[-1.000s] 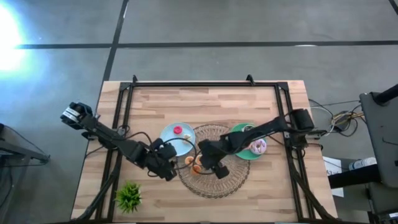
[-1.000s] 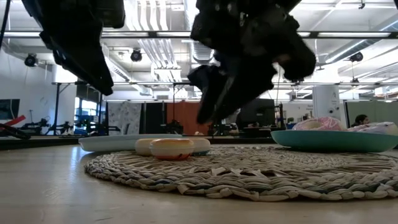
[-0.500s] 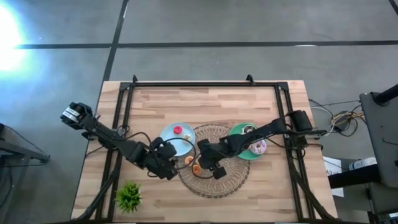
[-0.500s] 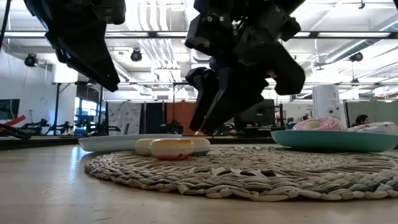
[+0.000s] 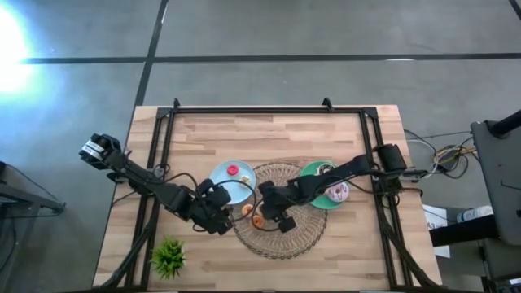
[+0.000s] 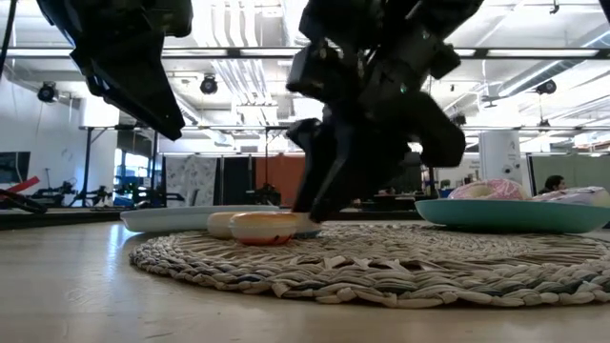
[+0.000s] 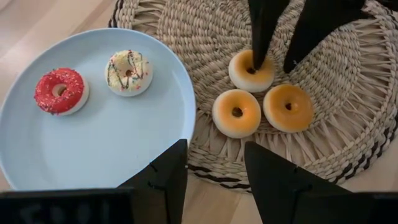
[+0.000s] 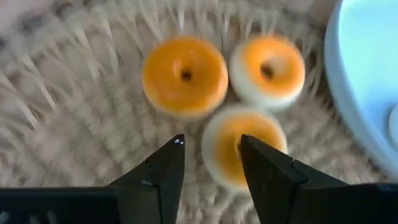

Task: Pick & Place donuts
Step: Put the small blue donut on the blue plate

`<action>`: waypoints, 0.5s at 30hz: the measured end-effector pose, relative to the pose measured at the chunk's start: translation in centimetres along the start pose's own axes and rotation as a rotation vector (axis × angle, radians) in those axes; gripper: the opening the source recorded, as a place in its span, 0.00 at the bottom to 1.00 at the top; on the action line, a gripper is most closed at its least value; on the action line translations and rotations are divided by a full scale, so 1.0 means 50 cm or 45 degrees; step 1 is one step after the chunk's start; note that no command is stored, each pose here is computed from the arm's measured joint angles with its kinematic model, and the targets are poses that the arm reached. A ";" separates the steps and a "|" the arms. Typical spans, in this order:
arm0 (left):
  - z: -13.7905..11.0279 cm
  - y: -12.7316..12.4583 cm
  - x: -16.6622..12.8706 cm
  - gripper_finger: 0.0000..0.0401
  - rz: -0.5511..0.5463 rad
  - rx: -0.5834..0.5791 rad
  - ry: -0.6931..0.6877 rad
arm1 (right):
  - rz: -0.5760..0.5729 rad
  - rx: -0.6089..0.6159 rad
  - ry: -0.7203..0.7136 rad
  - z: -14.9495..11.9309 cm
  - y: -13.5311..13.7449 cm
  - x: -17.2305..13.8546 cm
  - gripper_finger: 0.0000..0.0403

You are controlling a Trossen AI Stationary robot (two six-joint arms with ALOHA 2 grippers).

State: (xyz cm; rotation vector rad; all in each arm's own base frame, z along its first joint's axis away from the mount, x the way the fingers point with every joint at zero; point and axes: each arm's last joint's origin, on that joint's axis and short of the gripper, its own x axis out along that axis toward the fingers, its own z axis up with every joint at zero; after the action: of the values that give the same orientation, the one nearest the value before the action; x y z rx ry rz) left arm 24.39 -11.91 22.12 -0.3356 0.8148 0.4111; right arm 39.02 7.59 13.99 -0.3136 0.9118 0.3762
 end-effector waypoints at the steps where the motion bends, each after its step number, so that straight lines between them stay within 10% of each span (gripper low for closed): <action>1: 0.000 0.000 0.000 0.33 0.002 0.001 0.000 | -0.002 0.001 -0.003 -0.002 -0.001 0.007 0.37; 15: -0.001 0.003 0.000 0.33 0.018 -0.006 0.001 | 0.012 0.257 0.088 -0.014 -0.013 -0.007 0.26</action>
State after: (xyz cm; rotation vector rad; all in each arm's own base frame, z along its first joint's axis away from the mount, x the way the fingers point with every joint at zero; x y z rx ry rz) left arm 24.29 -11.81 22.09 -0.3347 0.8171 0.4261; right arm 38.63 6.64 13.94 -0.1378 1.0108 0.2809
